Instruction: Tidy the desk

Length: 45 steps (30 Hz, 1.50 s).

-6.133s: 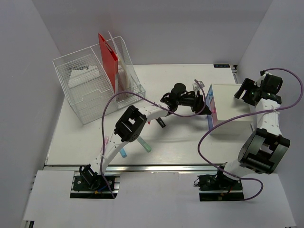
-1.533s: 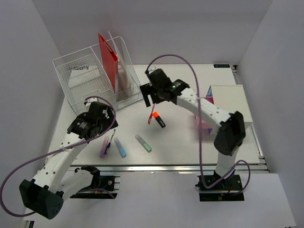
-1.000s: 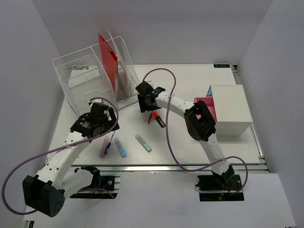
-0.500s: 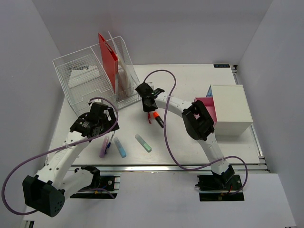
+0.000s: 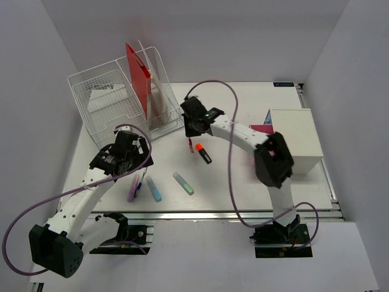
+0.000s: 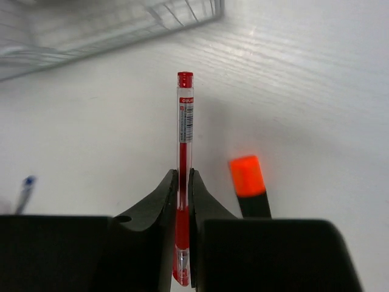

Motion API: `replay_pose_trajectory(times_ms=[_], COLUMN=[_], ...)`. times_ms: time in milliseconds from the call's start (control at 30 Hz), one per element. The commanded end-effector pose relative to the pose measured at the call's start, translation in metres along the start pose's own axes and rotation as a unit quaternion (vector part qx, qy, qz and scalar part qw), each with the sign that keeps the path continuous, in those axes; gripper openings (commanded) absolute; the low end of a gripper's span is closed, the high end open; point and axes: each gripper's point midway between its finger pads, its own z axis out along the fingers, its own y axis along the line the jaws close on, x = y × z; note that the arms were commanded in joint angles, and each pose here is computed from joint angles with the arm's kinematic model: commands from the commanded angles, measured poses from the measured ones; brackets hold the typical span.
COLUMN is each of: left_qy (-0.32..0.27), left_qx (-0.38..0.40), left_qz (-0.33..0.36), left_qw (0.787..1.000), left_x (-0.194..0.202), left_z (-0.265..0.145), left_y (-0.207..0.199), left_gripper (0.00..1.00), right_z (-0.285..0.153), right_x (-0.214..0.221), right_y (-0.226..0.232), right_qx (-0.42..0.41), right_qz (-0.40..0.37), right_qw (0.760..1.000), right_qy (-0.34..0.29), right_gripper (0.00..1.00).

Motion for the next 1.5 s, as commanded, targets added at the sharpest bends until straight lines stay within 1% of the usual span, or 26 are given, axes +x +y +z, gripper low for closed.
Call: replay_pose_trajectory(times_ms=[0, 33, 67, 100, 133, 167, 200, 233, 333, 400, 467, 567, 667, 800, 833, 867, 933, 967, 1033, 1067, 1133, 1167, 1267, 1333, 1467], left_qy=[-0.016, -0.014, -0.011, -0.003, -0.006, -0.003, -0.003, -0.002, 0.004, 0.009, 0.026, 0.053, 0.057, 0.078, 0.078, 0.074, 0.07, 0.071, 0.073, 0.079, 0.086, 0.088, 0.096, 0.098, 0.1], left_qx=[0.03, 0.045, 0.052, 0.055, 0.066, 0.069, 0.071, 0.074, 0.072, 0.067, 0.062, 0.055, 0.049, 0.03, 0.026, 0.023, 0.021, 0.018, 0.005, -0.002, -0.007, -0.006, -0.01, -0.021, -0.037], left_qz=[0.002, 0.005, 0.013, 0.015, 0.014, 0.017, 0.016, 0.02, 0.022, 0.023, 0.028, 0.031, 0.034, 0.035, 0.035, 0.036, 0.035, 0.036, 0.031, 0.031, 0.03, 0.031, 0.032, 0.034, 0.039], left_qw=[0.999, 0.999, 0.998, 0.998, 0.998, 0.997, 0.997, 0.997, 0.997, 0.997, 0.997, 0.997, 0.997, 0.996, 0.996, 0.996, 0.997, 0.997, 0.997, 0.996, 0.996, 0.996, 0.995, 0.994, 0.994], left_x=[-0.013, -0.014, -0.014, -0.013, -0.017, -0.017, -0.018, -0.02, -0.02, -0.02, -0.013, -0.004, 0.001, 0.007, 0.007, 0.006, 0.003, 0.005, 0.006, 0.009, 0.013, 0.013, 0.015, 0.015, 0.016], left_z=[-0.001, 0.001, 0.003, 0.007, 0.007, 0.01, 0.012, 0.015, 0.021, 0.024, 0.033, 0.042, 0.048, 0.051, 0.051, 0.05, 0.048, 0.047, 0.048, 0.051, 0.054, 0.056, 0.063, 0.067, 0.073], left_y=[-0.014, -0.02, -0.024, -0.027, -0.033, -0.035, -0.037, -0.04, -0.043, -0.043, -0.043, -0.043, -0.04, -0.035, -0.033, -0.032, -0.031, -0.029, -0.025, -0.022, -0.021, -0.023, -0.023, -0.021, -0.016], left_gripper=[0.98, 0.98, 0.98, 0.98, 0.98, 0.98, 0.98, 0.98, 0.98, 0.98, 0.98, 0.98, 0.98, 0.98, 0.98, 0.98, 0.98, 0.98, 0.98, 0.98, 0.98, 0.97, 0.94, 0.91, 0.89], right_z=[-0.127, -0.133, -0.164, -0.172, -0.175, -0.196, -0.202, -0.213, -0.221, -0.217, -0.206, -0.197, -0.195, -0.194, -0.194, -0.195, -0.197, -0.198, -0.202, -0.207, -0.212, -0.216, -0.233, -0.245, -0.259], right_x=[-0.092, -0.089, -0.098, -0.097, -0.093, -0.09, -0.087, -0.079, -0.061, -0.046, -0.026, -0.008, 0.0, 0.009, 0.011, 0.012, 0.016, 0.017, 0.018, 0.016, 0.011, 0.008, -0.005, -0.012, -0.015], right_y=[-0.005, -0.03, -0.042, -0.057, -0.09, -0.106, -0.122, -0.15, -0.188, -0.209, -0.224, -0.243, -0.254, -0.267, -0.27, -0.272, -0.274, -0.272, -0.27, -0.265, -0.259, -0.257, -0.247, -0.243, -0.24], right_qx=[-0.041, -0.023, -0.026, -0.016, 0.015, 0.026, 0.042, 0.074, 0.121, 0.147, 0.167, 0.192, 0.206, 0.229, 0.234, 0.236, 0.238, 0.233, 0.226, 0.214, 0.199, 0.194, 0.171, 0.162, 0.159], right_qz=[-0.002, 0.002, 0.005, 0.005, 0.014, 0.016, 0.019, 0.031, 0.026, 0.024, 0.026, 0.036, 0.05, 0.039, 0.037, 0.034, 0.029, 0.027, 0.028, 0.027, 0.026, 0.025, 0.019, 0.02, 0.021], right_qw=[0.986, 0.987, 0.983, 0.983, 0.984, 0.982, 0.982, 0.981, 0.979, 0.98, 0.98, 0.977, 0.975, 0.97, 0.97, 0.969, 0.969, 0.971, 0.972, 0.974, 0.976, 0.977, 0.977, 0.976, 0.973], right_qy=[-0.159, -0.159, -0.183, -0.184, -0.179, -0.184, -0.181, -0.178, -0.159, -0.135, -0.106, -0.083, -0.072, -0.067, -0.064, -0.061, -0.056, -0.054, -0.057, -0.065, -0.08, -0.088, -0.126, -0.145, -0.165], right_gripper=[0.0, 0.0, 0.0, 0.0, 0.0, 0.0, 0.0, 0.0, 0.0, 0.0, 0.0, 0.0, 0.0, 0.0, 0.01, 0.06, 0.1, 0.19, 0.28, 0.39, 0.48, 0.5, 0.49, 0.52, 0.53])
